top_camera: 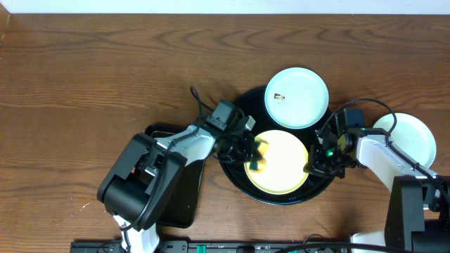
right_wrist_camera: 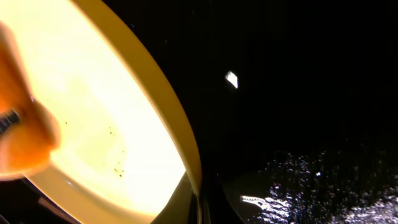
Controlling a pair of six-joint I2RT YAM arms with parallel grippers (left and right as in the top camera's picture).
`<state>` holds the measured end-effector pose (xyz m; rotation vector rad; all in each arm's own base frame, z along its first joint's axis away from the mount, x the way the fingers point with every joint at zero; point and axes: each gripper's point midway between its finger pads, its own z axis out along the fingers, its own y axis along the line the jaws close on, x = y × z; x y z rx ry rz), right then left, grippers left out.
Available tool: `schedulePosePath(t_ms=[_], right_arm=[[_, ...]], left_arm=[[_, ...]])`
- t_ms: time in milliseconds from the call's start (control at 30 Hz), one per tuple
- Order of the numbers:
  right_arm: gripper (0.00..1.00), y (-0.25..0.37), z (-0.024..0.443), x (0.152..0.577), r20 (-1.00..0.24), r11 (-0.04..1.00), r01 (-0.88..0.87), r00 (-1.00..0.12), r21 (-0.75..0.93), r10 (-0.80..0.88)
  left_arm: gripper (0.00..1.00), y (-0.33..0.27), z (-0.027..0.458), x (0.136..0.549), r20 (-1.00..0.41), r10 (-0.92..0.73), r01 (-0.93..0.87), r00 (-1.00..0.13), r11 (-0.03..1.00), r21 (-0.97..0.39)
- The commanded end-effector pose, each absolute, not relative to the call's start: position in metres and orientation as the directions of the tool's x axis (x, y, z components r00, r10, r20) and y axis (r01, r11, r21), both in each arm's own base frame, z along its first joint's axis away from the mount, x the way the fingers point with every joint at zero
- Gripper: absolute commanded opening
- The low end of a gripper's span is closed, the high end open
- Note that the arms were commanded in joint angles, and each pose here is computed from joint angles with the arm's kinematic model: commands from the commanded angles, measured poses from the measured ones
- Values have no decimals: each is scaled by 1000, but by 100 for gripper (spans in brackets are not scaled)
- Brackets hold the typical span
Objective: Clean dirty plates on tray and stack at the side
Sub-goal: 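Scrub the yellow plate with the left sponge while the right gripper holds it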
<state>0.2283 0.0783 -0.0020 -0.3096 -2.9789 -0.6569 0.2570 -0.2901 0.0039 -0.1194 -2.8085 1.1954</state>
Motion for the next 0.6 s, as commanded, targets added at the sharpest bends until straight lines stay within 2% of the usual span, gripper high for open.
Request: schedulePosePath(t_ms=[0, 100, 233, 567], right_arm=[[1, 67, -14, 218, 138, 915, 213, -975, 341, 176], [1, 67, -14, 218, 138, 916, 213, -975, 340, 175], [1, 67, -14, 218, 139, 916, 213, -975, 340, 175], [1, 62, -15, 217, 134, 927, 209, -975, 313, 174]], left_arm=[[7, -244, -40, 279, -33, 69, 76, -997, 871, -486], [8, -239, -35, 290, -68, 87, 108, -994, 897, -429], [7, -250, -23, 296, -79, 110, 134, -991, 887, -443], [7, -286, 22, 309, -245, 238, 322, -940, 857, -403]])
